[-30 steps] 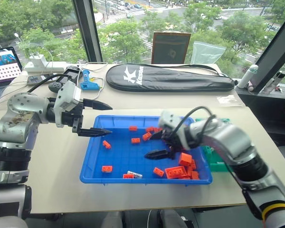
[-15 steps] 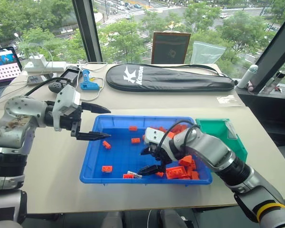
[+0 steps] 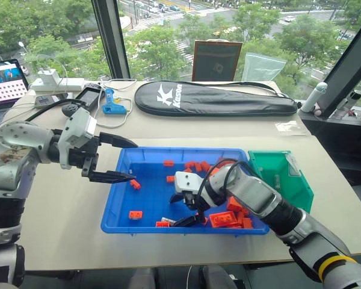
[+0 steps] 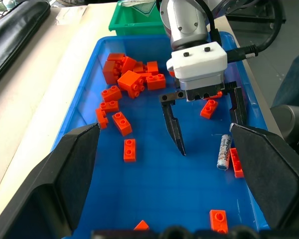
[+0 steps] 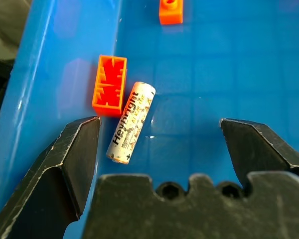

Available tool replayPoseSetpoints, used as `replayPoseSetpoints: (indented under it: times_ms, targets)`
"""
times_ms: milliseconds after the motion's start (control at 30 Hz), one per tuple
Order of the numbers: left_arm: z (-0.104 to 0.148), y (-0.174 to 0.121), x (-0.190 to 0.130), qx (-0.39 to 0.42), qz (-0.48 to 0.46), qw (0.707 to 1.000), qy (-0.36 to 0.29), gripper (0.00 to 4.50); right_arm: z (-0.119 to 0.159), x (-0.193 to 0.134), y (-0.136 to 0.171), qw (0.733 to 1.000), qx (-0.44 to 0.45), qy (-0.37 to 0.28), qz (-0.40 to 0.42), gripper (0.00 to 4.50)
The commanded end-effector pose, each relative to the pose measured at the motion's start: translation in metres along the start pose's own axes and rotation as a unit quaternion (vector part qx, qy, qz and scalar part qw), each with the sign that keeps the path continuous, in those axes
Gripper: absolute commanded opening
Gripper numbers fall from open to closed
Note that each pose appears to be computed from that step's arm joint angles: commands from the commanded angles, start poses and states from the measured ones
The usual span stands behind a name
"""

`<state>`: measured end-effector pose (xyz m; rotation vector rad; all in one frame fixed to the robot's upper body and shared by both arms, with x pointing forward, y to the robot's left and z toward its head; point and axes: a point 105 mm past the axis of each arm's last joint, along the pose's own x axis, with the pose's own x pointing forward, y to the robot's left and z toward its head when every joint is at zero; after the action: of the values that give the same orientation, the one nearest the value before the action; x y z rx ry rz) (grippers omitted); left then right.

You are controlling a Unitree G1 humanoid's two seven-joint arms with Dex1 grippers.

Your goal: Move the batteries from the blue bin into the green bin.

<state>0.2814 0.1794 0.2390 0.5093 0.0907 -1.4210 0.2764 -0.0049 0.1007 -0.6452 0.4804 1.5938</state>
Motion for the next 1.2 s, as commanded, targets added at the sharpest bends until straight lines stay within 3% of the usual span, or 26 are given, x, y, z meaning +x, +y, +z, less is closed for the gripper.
replayPoseSetpoints:
  times_ms: [33,300,367,667,800,933,1200]
  targets:
    - [0.011,0.000,-0.004,0.022,0.003,1.000,0.001,4.50,0.001,-0.004,-0.008,0.999,-0.025,0.008,-0.021,3.30]
    - [0.018,0.002,0.001,0.028,-0.005,1.000,-0.012,4.50,0.002,-0.015,-0.018,0.999,-0.016,-0.004,-0.048,0.64]
    - [0.017,0.001,0.002,0.028,-0.010,0.999,-0.011,4.50,0.007,-0.029,-0.022,0.998,-0.009,-0.018,-0.065,0.26]
    - [0.022,0.001,0.011,0.029,-0.026,0.998,-0.042,4.50,0.019,-0.129,-0.022,0.983,0.032,-0.052,-0.171,0.26]
    - [0.039,0.004,0.023,0.043,-0.049,0.993,-0.095,4.50,-0.015,-0.194,-0.022,0.955,0.079,0.009,-0.284,0.26]
    - [0.052,0.007,0.030,0.048,-0.061,0.988,-0.130,4.50,-0.039,-0.236,-0.013,0.926,0.134,0.033,-0.351,0.26]
    - [0.055,0.015,0.042,0.054,-0.071,0.985,-0.145,4.50,-0.089,-0.269,0.008,0.874,0.227,0.070,-0.423,0.26]
